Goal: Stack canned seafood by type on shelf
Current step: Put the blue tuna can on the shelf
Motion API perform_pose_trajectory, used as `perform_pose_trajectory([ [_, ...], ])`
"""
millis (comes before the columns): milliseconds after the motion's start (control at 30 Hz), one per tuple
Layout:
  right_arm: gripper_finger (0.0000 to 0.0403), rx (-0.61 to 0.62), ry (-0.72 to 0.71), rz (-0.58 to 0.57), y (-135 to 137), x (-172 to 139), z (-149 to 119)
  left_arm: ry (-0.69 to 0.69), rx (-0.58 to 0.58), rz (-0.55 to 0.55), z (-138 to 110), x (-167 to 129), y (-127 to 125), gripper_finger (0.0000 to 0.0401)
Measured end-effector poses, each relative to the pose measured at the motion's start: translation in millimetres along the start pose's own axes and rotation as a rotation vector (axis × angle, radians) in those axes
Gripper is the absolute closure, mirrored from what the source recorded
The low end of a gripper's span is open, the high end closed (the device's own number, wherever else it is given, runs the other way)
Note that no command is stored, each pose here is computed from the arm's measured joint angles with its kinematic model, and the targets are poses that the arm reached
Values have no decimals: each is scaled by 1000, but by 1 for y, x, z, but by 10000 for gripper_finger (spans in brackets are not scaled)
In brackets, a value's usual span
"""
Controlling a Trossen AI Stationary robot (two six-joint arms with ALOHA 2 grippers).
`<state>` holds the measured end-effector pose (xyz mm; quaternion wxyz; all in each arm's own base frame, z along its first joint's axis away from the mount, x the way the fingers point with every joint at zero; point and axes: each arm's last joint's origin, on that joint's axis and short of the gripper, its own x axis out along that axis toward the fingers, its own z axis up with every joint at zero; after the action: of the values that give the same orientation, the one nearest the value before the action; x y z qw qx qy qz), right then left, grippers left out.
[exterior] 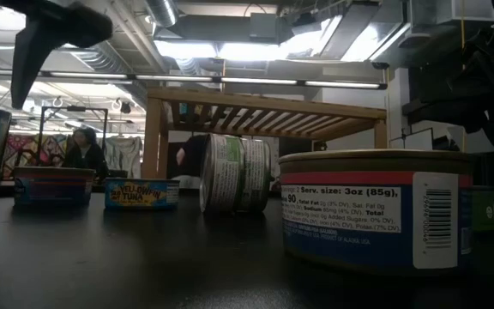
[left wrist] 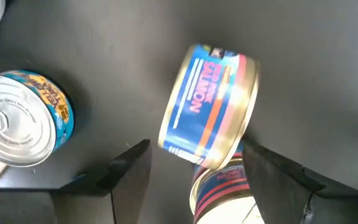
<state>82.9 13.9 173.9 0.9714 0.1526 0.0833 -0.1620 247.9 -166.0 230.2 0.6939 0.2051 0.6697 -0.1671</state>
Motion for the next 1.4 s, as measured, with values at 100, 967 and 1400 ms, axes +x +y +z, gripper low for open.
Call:
perform_pose_trajectory([
  [100,160,0,0,0,0,0,0,13,21,3,-2,4,0,154],
  [967,160,0,0,0,0,0,0,1,70,-1,15,31,0,154],
  [1400,160,-1,1,0,0,0,0,-60,-155,-13,22,32,6,217],
])
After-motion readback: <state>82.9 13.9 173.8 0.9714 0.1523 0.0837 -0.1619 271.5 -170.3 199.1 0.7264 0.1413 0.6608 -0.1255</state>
